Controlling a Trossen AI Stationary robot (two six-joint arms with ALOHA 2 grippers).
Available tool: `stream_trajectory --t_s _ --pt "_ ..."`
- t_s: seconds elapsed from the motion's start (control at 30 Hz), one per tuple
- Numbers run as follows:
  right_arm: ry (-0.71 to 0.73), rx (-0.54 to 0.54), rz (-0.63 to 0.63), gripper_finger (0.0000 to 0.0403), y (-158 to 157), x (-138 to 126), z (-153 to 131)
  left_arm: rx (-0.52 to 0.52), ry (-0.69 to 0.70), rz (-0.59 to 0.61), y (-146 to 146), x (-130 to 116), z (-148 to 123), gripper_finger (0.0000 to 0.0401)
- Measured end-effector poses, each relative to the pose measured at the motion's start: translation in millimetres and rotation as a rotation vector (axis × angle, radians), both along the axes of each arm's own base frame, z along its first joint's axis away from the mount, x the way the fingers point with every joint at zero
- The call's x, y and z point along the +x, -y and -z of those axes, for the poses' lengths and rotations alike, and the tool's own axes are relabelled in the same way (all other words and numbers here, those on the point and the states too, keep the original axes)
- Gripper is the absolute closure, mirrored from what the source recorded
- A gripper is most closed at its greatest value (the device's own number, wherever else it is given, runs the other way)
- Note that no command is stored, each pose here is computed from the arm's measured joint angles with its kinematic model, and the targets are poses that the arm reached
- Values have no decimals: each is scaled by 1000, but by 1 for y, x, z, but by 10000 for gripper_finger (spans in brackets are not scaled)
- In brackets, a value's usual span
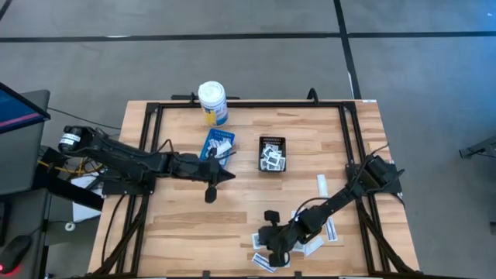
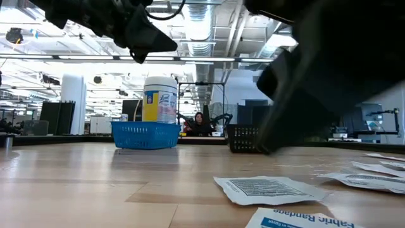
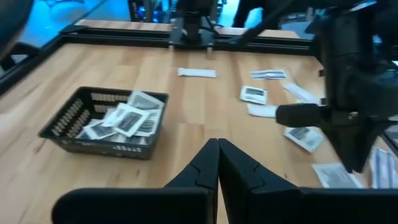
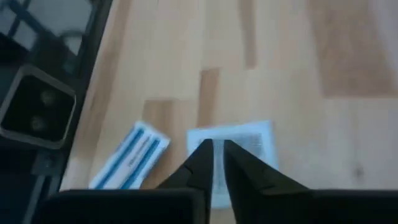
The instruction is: Pick & Place First Aid Supplies
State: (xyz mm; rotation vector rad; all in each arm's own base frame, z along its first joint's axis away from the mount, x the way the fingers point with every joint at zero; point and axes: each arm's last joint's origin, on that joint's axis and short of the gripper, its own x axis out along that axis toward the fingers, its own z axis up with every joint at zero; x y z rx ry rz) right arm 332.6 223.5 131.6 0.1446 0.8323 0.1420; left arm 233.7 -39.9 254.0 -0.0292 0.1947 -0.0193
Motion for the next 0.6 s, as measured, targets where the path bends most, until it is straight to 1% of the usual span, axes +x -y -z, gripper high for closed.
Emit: stream_trajectory --t_s 0.1,0.17,0.37,0.5,0.6 --pt "-18 -15 -13 332 -6 -1 13 0 -1 14 3 0 0 394" --pt "-19 -50 -30 307 -6 -1 20 0 -2 15 3 -1 0 393" --pt "28 -184 -39 238 -2 0 21 1 -6 14 3 -1 1 394" --pt "-18 -221 -31 199 3 -1 23 1 -7 12 3 -1 1 393" --pt "-45 -221 2 181 10 1 23 2 -10 12 3 -1 1 391"
